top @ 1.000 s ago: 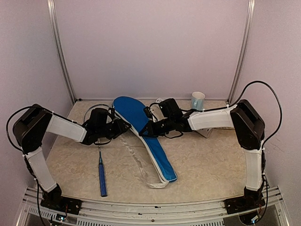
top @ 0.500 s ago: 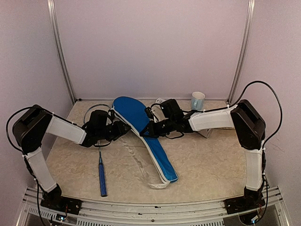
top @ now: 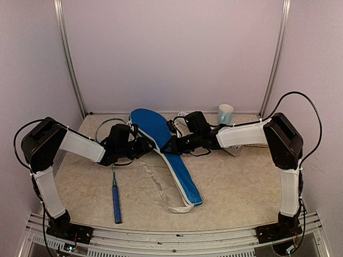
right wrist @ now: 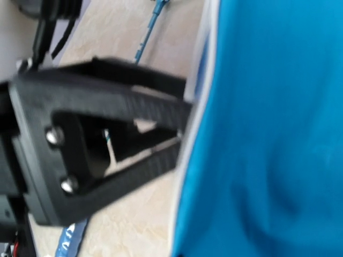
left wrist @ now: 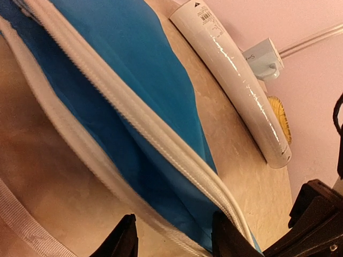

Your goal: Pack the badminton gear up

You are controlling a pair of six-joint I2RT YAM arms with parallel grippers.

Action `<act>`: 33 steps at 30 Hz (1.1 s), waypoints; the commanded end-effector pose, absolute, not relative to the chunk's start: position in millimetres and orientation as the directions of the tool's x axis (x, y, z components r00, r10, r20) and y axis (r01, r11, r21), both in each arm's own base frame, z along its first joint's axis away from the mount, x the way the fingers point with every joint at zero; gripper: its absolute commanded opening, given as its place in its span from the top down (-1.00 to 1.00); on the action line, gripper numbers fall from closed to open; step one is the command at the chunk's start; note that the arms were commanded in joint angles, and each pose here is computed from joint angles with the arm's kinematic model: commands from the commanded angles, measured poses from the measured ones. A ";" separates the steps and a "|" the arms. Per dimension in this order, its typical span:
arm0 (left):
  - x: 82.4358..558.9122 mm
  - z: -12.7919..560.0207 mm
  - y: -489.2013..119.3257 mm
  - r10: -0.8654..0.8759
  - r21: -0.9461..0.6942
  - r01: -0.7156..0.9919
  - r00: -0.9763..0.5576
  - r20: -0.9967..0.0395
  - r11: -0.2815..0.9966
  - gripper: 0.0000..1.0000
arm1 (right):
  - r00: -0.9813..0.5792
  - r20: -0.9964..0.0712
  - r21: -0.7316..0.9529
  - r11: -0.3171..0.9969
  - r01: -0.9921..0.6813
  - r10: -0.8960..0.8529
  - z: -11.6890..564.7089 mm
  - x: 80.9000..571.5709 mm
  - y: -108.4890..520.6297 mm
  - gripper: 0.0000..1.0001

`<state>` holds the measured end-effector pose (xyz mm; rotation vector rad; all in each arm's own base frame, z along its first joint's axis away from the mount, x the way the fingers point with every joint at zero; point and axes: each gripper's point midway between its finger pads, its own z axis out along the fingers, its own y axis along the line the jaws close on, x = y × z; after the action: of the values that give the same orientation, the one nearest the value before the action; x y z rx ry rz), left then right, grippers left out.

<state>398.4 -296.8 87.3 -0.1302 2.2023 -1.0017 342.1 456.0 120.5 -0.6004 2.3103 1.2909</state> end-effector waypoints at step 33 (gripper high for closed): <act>337.3 40.9 -129.6 -0.276 -0.192 -0.202 -0.782 -0.559 0.960 0.06 | -0.811 -0.584 0.736 0.392 -0.552 -0.044 151.5 353.0 448.0 1.00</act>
<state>368.7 -168.0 87.4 -0.2580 2.3611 -0.3893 349.9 431.0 133.1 -0.4823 2.2674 1.3552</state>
